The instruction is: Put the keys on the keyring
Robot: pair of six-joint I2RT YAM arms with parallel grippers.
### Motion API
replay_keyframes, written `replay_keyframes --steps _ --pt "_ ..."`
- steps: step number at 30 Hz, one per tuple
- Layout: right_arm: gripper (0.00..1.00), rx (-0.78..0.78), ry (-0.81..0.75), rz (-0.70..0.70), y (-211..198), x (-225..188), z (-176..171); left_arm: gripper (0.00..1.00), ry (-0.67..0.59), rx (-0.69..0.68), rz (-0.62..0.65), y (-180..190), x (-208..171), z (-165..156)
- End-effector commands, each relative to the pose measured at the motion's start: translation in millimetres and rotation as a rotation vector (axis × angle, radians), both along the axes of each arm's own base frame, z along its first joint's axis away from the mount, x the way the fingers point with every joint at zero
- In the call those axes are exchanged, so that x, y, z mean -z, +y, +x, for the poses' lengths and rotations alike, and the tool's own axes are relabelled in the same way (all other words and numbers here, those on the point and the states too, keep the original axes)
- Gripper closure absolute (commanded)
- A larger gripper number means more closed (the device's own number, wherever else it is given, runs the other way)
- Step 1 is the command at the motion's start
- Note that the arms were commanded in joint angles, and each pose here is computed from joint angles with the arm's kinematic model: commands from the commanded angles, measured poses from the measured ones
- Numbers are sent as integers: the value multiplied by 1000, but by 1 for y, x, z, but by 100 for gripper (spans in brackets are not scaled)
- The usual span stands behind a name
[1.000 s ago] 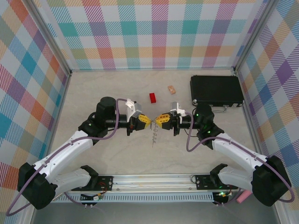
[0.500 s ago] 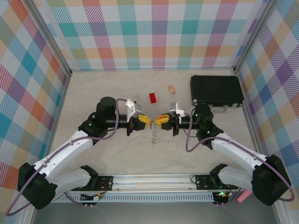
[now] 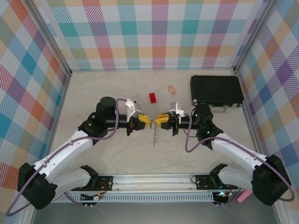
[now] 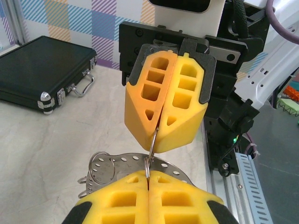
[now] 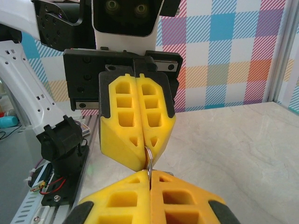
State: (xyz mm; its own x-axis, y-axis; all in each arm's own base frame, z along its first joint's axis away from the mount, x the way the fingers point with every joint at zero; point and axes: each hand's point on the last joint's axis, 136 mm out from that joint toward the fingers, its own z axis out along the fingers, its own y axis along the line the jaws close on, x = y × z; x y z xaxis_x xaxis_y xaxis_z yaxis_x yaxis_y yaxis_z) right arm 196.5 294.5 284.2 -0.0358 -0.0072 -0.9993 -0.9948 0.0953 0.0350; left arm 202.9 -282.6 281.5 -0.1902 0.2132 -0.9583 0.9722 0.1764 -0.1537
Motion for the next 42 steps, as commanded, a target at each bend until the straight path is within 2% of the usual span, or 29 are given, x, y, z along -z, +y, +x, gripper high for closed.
replay_keyframes --steps 1,42 --pt "100 29 -59 19 -2 -13 2 100 -39 14 -26 2 -12 -6" --pt "100 -16 -55 33 -1 -15 -5 100 -29 -32 -21 3 -8 4"
